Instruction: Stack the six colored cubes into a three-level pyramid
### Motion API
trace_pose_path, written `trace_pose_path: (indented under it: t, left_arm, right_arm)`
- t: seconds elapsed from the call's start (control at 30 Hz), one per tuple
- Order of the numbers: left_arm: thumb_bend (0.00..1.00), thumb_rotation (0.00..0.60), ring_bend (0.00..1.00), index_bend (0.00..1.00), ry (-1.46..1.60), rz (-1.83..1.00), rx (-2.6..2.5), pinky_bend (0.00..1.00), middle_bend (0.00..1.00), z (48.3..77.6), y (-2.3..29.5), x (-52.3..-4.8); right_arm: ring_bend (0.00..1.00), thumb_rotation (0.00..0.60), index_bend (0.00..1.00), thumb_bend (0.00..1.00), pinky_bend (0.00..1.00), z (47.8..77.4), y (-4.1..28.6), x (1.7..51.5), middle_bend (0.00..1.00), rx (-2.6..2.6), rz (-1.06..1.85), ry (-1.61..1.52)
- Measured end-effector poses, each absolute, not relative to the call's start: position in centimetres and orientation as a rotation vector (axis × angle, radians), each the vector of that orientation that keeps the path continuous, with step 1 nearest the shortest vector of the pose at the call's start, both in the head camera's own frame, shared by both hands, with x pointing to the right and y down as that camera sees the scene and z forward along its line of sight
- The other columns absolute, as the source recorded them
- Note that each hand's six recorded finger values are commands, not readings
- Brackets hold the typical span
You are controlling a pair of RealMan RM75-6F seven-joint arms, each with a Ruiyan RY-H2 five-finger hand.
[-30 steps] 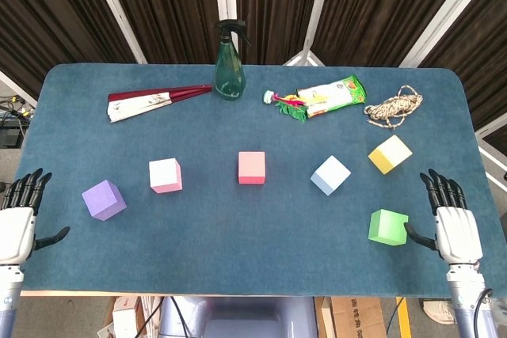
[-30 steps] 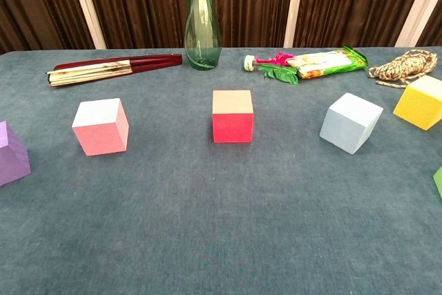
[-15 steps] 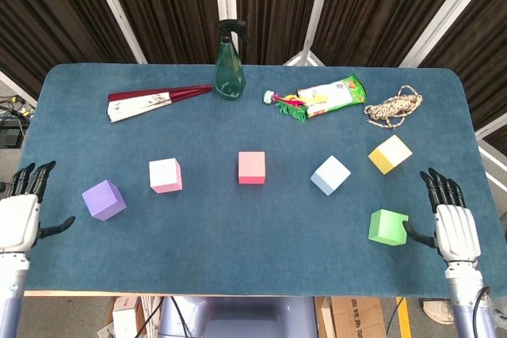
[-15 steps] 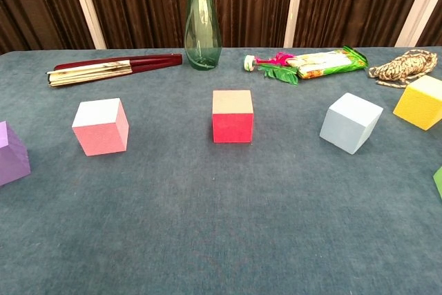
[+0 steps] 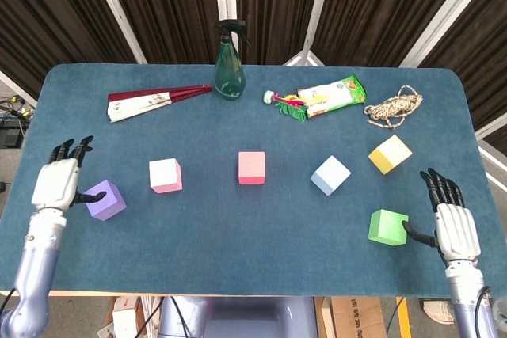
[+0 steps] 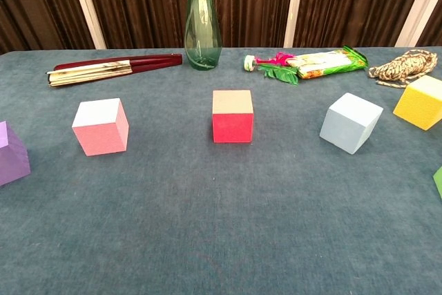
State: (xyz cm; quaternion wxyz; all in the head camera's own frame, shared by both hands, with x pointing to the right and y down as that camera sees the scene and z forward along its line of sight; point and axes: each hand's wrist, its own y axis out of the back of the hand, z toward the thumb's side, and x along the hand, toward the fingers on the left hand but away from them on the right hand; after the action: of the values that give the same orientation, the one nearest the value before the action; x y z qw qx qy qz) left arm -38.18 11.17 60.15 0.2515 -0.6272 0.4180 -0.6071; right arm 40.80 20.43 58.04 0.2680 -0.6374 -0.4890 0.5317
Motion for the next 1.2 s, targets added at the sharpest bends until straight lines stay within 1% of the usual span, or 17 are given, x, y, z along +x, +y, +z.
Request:
trace_pose_path:
  t: [0.3,0.5,0.7,1.0,1.2]
  left_arm:
    - [0.05,0.600,0.00,0.00,1.032,-1.741,-1.796,0.01,0.21,63.1,8.7,-33.3]
    - [0.05,0.600,0.00,0.00,0.961,-1.766,-1.829,0.01,0.22,65.1,8.2,-30.5]
    - [0.05,0.600,0.00,0.00,0.913,-1.787,-1.836,0.01,0.23,66.3,8.5,-29.1]
    - [0.05,0.600,0.00,0.00,0.886,-1.806,-1.829,0.01,0.23,67.4,8.7,-28.3]
    - [0.08,0.600,0.00,0.00,0.865,-1.817,-1.825,0.01,0.23,68.2,8.6,-27.9]
  right_arm:
    - [0.00,0.600,0.00,0.27,0.00,58.0,20.4,40.9,0.00,-1.735,1.436,-1.328]
    - [0.00,0.600,0.00,0.27,0.00,58.0,20.4,41.0,0.00,-1.743,1.438,-1.333]
    - [0.00,0.600,0.00,0.27,0.00,58.0,20.4,41.1,0.00,-1.752,1.436,-1.337]
    - [0.00,0.600,0.00,0.27,0.00,58.1,20.4,41.0,0.00,-1.766,1.435,-1.337]
    - [0.00,0.600,0.00,0.27,0.00,58.1,20.3,41.0,0.00,-1.767,1.436,-1.338]
